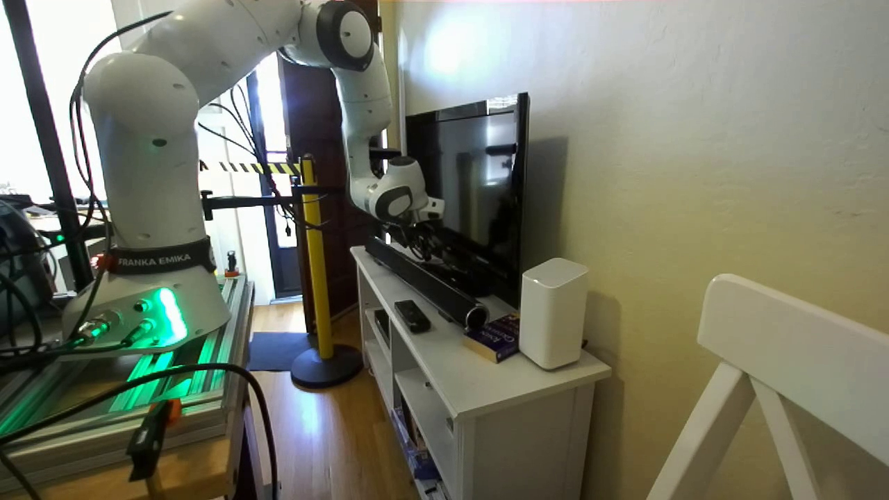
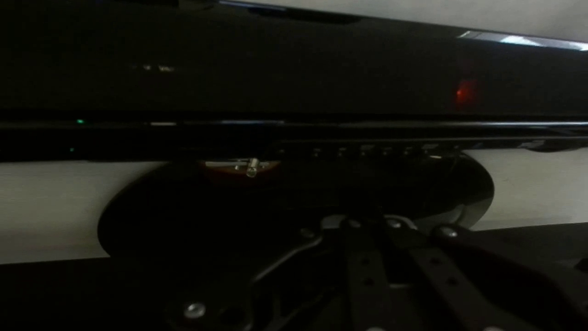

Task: Press the button on the keyboard

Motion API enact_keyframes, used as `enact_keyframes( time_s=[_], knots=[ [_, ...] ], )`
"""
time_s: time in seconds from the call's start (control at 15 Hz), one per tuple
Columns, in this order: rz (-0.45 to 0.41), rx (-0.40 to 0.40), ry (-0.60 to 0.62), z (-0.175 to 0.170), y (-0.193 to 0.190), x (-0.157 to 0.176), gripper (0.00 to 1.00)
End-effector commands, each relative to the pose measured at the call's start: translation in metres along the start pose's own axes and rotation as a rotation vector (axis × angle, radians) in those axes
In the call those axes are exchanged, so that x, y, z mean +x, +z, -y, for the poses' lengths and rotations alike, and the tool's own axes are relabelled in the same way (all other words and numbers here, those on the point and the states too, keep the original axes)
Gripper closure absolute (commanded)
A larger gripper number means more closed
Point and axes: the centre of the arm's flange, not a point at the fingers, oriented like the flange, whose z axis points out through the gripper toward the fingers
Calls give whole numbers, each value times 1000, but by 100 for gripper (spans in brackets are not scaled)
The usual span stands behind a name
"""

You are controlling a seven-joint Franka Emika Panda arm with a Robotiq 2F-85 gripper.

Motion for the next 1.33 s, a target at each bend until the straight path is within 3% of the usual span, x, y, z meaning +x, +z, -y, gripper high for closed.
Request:
enact_keyframes(
  time_s=[0.0, 1.27],
  knots=[
    [-10, -8, -10, 10, -7, -2, 100],
    [15, 9, 11, -9, 11, -7, 100]
  ],
)
